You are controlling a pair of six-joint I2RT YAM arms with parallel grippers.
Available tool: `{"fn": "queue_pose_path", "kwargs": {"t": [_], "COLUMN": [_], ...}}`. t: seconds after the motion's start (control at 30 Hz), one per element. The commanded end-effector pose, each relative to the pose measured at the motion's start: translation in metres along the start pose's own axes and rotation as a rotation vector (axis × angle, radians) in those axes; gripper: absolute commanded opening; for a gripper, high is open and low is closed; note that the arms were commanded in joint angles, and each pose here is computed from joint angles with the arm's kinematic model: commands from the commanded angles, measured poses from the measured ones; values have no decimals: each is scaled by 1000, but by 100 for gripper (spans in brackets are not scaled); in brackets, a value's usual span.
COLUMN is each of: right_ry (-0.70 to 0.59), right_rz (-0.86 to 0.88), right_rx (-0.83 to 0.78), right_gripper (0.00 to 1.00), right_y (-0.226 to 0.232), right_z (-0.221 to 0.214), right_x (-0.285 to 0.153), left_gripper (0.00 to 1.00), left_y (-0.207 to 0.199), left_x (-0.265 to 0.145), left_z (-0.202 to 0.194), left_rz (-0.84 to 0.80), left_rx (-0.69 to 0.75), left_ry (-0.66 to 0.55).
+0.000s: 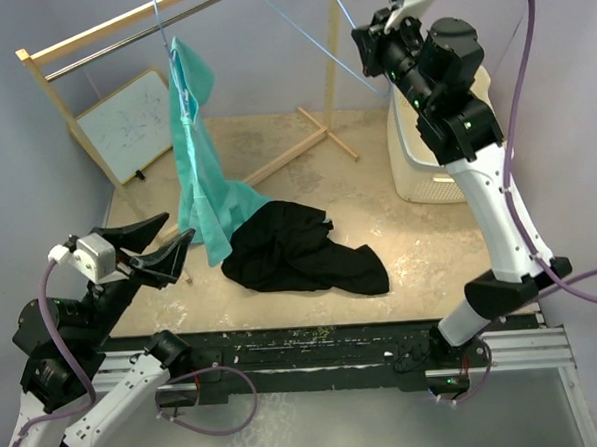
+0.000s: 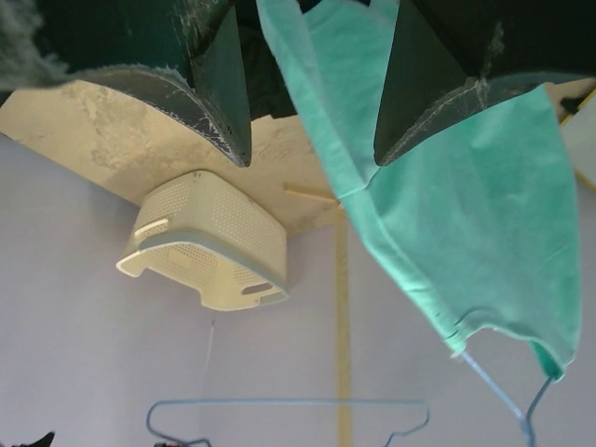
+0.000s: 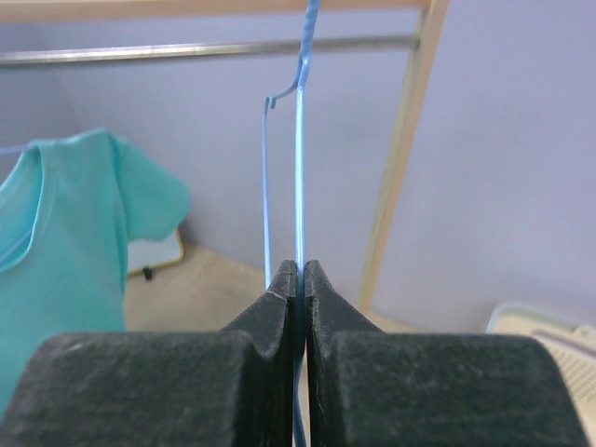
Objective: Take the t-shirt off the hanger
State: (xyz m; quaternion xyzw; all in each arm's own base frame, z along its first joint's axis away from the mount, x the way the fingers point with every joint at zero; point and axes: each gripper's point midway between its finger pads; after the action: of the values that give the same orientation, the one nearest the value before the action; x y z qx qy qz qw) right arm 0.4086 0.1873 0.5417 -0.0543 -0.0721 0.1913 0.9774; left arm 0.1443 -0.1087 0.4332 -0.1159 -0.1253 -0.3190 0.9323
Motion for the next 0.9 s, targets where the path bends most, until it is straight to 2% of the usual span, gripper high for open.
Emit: {"fn": "queue_pose_path", "kwargs": {"t": [0.0, 0.3, 0.47, 0.6, 0.63, 0.73, 0.77, 0.8, 0.87], "right_ry": [-191, -149, -118, -63, -48, -42, -38, -26, 14], "right_rz": [-40, -9, 2, 15, 13, -3, -8, -9, -5], "right_rx": [-49, -44, -40, -35, -33, -17, -9, -3, 8], "right_gripper": [0, 0, 0, 0, 4, 38, 61, 78, 89], "right_y": [-12, 3, 8, 11, 11, 6, 5, 5, 7], "right_z": [60, 20, -1, -20, -25, -26, -29, -36, -54], "right_x": [16, 86, 100, 95, 89, 56, 44, 32, 7], "left_gripper": [58, 57, 57, 58, 58, 59, 59, 59, 59], "left_y": [25, 39, 45, 47, 47, 48, 49, 49, 49], "left_x": [-21, -47, -52, -52, -51, -48, -46, -45, -42], "left_z": [-7, -18, -30, -41, -44, -52, -54, -56, -60], "left_rz": [136, 218, 247, 257, 259, 264, 265, 264, 262], "left_rx": [14, 3, -8, -15, -16, -19, -20, -20, -17], "left_ry": [10, 27, 51, 77, 84, 103, 107, 114, 123]}}
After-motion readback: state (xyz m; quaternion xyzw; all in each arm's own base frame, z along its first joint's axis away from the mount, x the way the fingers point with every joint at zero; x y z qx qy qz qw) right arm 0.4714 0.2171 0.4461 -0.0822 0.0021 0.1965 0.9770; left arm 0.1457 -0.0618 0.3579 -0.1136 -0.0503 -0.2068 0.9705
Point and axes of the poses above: each gripper's point midway between its finger pads, its own x axis out along the fingers, its own y axis along the line the jaws close on, z = x × y, and after that the axes turned 6 degrees about -x, right-handed
